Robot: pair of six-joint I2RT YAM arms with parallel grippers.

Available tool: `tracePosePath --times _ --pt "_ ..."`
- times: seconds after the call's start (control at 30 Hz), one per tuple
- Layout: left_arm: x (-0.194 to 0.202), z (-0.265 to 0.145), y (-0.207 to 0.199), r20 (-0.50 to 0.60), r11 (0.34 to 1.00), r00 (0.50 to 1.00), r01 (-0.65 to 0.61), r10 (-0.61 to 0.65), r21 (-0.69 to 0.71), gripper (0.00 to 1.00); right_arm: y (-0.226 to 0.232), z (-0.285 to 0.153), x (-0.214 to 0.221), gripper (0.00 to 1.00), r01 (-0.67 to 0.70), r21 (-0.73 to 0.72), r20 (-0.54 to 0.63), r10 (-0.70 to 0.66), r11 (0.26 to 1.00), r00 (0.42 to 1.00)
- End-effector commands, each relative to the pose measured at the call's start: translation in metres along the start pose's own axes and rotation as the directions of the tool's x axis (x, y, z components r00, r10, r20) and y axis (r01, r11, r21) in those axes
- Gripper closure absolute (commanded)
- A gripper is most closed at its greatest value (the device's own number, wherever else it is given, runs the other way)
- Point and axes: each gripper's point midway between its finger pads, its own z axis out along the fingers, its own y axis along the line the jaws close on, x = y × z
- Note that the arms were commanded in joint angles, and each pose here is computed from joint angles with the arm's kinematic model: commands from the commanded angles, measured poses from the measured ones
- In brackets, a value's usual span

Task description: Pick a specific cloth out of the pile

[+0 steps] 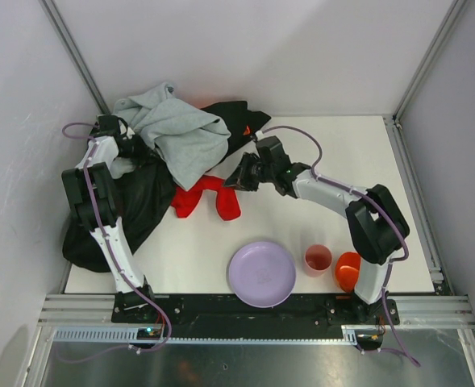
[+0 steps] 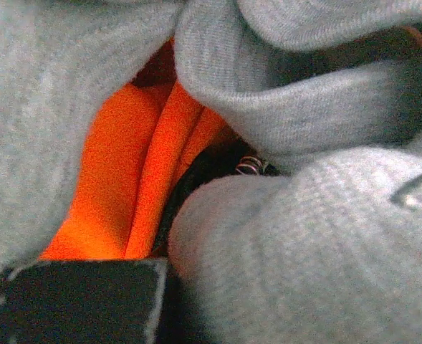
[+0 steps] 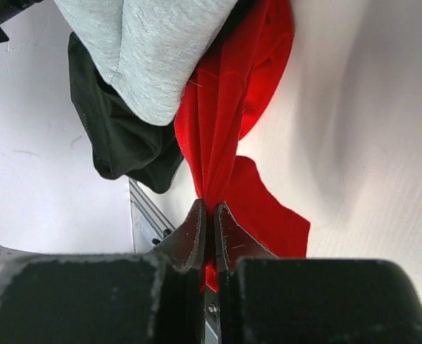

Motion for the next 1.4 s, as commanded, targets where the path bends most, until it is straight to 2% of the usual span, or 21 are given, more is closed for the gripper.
tracePosePath --times 0.0,0.23,0.53,0.8,1.1,1.23,1.37 --pt "-0.022 -0.011 0.038 0.087 0.991 0.996 0.013 -0.001 -0.137 0.99 0.058 -0.052 -0.030 1.00 0.087 -0.104 0.063 -0.081 0.991 0.995" --pt "-0.022 -0.011 0.039 0.087 0.990 0.996 0.016 -0.004 -0.139 0.99 0.089 -0.083 -0.058 1.00 0.179 -0.076 0.136 -0.167 0.981 0.977" --pt "-0.024 -0.013 0.041 0.093 0.990 0.996 0.021 -0.008 -0.139 0.99 0.112 -0.137 -0.091 1.00 0.234 -0.068 0.243 -0.211 0.970 0.947" --pt "-0.025 -0.014 0.041 0.097 0.990 0.995 0.023 -0.010 -0.139 0.99 0.121 -0.211 -0.126 1.00 0.257 -0.041 0.400 -0.220 0.966 0.890" --pt "-0.027 -0.016 0.044 0.101 0.990 0.995 0.029 -0.015 -0.140 0.99 0.117 -0.290 -0.156 1.00 0.254 0.023 0.557 -0.224 0.967 0.800" --pt "-0.027 -0.016 0.043 0.101 0.990 0.995 0.028 -0.014 -0.140 0.99 0.111 -0.302 -0.160 1.00 0.250 0.047 0.577 -0.230 0.967 0.784" --pt "-0.027 -0.016 0.044 0.102 0.990 0.995 0.029 -0.015 -0.139 0.99 0.096 -0.290 -0.157 1.00 0.234 0.064 0.541 -0.230 0.970 0.809"
